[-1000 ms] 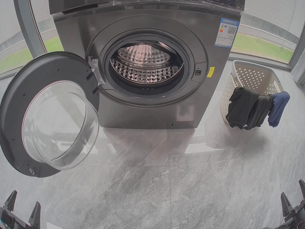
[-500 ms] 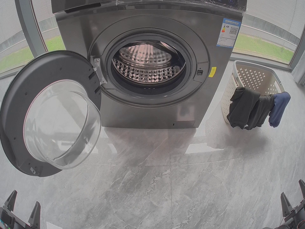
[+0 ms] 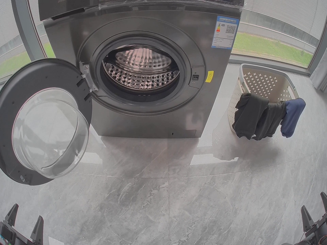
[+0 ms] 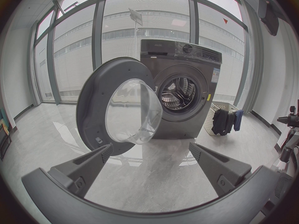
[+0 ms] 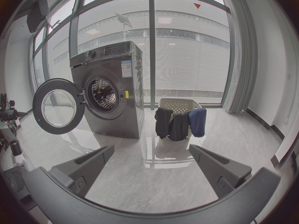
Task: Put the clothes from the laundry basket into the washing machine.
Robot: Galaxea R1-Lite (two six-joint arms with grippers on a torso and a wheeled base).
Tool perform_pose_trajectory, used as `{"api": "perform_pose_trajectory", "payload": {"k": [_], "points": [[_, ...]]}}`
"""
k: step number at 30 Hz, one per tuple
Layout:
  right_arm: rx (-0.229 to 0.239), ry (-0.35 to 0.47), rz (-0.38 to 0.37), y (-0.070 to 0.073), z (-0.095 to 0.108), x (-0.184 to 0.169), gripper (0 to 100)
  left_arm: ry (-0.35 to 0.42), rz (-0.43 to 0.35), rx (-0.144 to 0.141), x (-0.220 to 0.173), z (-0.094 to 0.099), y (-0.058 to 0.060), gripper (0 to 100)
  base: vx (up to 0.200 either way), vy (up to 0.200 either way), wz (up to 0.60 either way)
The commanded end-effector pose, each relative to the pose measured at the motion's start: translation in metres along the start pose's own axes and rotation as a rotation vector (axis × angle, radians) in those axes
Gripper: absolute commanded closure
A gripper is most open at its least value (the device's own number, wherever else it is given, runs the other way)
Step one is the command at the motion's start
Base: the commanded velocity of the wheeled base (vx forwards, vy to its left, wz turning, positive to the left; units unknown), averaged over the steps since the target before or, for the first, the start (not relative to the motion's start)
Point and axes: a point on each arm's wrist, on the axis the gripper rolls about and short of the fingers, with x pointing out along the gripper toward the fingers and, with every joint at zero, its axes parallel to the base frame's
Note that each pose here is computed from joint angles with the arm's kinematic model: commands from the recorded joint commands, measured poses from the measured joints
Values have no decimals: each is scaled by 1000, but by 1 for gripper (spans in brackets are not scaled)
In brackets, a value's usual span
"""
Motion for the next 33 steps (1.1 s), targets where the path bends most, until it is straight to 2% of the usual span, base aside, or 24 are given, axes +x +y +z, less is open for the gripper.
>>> {"api": "perform_pose_trajectory", "payload": {"k": [1, 4, 12, 30, 33], "points": [[0, 12, 2, 0, -5, 1, 0, 6, 0, 0, 0, -4, 0, 0, 0, -200, 0], [0, 12, 2, 0, -5, 1, 0, 6, 0, 0, 0, -4, 0, 0, 0, -200, 0], [0, 10, 1, 0, -5, 1, 0, 4, 0, -2, 0, -4, 0, 0, 0, 0, 0], [0, 10, 1, 0, -5, 1, 0, 4, 2, -3, 0, -4, 0, 0, 200, 0, 0], [0, 12, 1, 0, -5, 1, 0, 4, 2, -3, 0, -4, 0, 0, 0, 0, 0]]}}
